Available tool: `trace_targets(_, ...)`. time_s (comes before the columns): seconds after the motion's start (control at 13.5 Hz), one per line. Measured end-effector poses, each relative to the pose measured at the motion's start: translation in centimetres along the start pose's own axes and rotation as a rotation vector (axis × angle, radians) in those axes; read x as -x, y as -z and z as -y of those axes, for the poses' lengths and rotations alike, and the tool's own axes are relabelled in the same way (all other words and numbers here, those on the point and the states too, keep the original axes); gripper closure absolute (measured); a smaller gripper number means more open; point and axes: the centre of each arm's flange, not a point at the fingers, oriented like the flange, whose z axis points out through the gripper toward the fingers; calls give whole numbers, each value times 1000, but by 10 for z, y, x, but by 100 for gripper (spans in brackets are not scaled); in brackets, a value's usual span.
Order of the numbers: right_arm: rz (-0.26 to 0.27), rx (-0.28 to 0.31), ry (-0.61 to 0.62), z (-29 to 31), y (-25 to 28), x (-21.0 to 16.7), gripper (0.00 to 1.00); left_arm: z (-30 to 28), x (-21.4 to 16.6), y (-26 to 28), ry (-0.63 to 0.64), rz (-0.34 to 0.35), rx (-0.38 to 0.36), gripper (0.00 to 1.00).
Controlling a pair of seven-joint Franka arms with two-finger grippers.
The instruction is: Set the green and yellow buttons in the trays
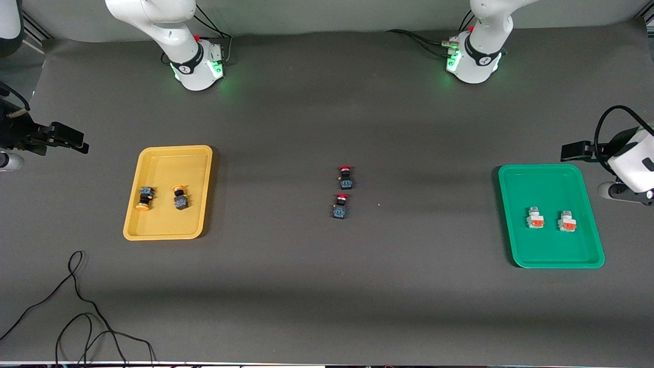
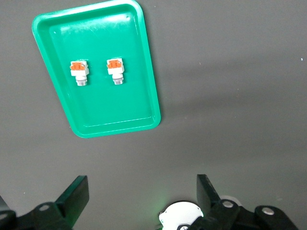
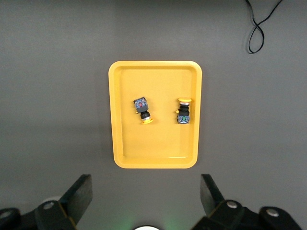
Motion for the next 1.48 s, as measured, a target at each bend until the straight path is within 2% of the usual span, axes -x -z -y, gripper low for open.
trace_targets(0.22,0,0,0,0,0,0,0,-17,-3,2,-23,-1,-15,1)
trace_targets(0.67,-1,0,1,0,0,0,0,-57,-11,5,-17,4,-106,1)
trace_targets(0.81,-1,0,1,0,0,0,0,-61,-8,12,-16,-26,-98,1)
trace_targets(1.11,-2,0,1,0,1,0,0,-57,4,8,-20,-160,-99,1)
trace_targets(1.26,-3,0,1,0,1,0,0,-60,11,-1,-24,-216,-69,0)
trace_targets(1.41,-3,0,1,0,1,0,0,-59,13,-1,-5,-266,39,0)
trace_targets(1.48,-3,0,1,0,1,0,0,-56,13,0,4,-278,67,0)
